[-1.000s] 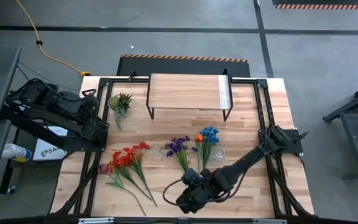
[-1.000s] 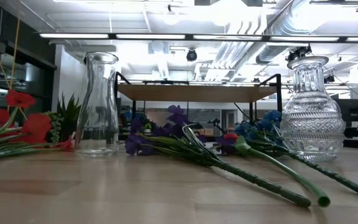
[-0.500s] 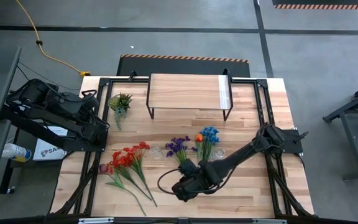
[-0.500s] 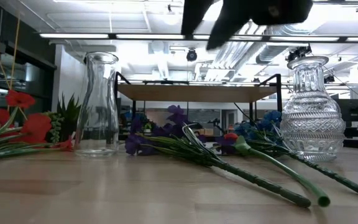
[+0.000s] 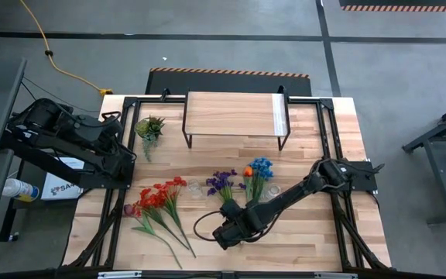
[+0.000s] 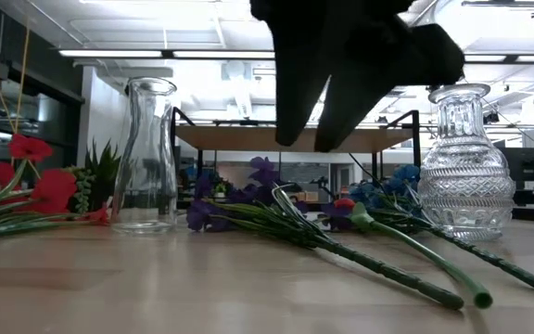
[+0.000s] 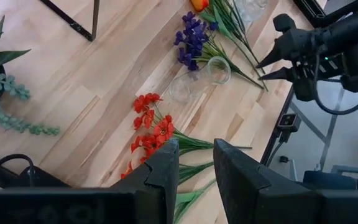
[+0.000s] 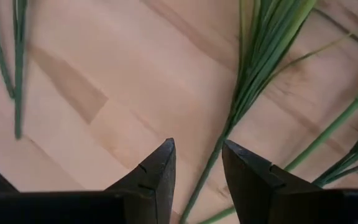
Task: Pick and place flowers into a vace then onto a shelf
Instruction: Put the purple flower into the left transparent flower vase
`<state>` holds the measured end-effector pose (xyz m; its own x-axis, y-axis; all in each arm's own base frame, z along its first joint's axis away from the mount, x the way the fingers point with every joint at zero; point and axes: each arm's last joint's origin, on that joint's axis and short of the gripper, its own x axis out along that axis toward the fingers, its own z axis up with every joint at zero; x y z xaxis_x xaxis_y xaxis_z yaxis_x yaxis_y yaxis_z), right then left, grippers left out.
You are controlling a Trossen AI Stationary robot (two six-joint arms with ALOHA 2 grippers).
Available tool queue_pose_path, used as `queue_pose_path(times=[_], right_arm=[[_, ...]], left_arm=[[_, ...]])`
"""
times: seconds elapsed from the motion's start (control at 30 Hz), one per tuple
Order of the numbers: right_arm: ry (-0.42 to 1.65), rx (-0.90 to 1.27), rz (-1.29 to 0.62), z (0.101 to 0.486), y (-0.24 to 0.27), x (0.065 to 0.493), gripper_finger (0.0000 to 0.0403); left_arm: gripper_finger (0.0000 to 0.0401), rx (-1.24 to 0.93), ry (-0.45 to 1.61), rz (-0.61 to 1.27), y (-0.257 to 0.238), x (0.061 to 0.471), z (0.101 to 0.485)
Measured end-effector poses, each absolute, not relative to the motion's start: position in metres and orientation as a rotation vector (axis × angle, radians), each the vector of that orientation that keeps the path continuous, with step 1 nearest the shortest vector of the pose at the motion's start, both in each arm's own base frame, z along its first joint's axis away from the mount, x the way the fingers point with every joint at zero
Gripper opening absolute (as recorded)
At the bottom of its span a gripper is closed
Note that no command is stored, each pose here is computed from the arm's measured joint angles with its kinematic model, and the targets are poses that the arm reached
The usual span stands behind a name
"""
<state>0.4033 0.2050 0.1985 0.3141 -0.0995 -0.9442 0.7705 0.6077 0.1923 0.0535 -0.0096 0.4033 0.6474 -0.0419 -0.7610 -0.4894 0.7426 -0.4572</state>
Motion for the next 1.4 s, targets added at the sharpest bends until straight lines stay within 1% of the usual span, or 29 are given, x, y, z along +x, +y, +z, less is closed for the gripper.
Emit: queue_pose_path(times=[0.2, 0.47, 0.7, 1.03, 1.13, 1.3, 1.4], right_arm=[[1.140, 0.698, -0.684, 0.197, 0.192, 0.405, 0.0124], [1.143, 0.689, -0.682, 0.197, 0.189, 0.406, 0.0124], [1.176, 0.692, -0.680, 0.184, 0.192, 0.409, 0.0124], [1.156, 0.671, -0.689, 0.184, 0.190, 0.410, 0.0124], [1.163, 0.666, -0.691, 0.179, 0.189, 0.412, 0.0124], [1.235, 0.667, -0.691, 0.156, 0.189, 0.417, 0.0124], [1.239, 0.675, -0.686, 0.150, 0.190, 0.419, 0.0124]], left_arm=[[0.0136, -0.704, 0.842, 0.280, -0.010, 0.054, 0.403], [0.0136, -0.697, 0.843, 0.277, -0.010, 0.053, 0.403], [0.0136, -0.681, 0.843, 0.274, -0.009, 0.053, 0.403], [0.0136, -0.680, 0.842, 0.277, -0.009, 0.053, 0.403], [0.0136, -0.680, 0.842, 0.277, -0.009, 0.053, 0.403], [0.0136, -0.680, 0.842, 0.276, -0.009, 0.053, 0.403], [0.0136, -0.680, 0.842, 0.277, -0.009, 0.053, 0.403]])
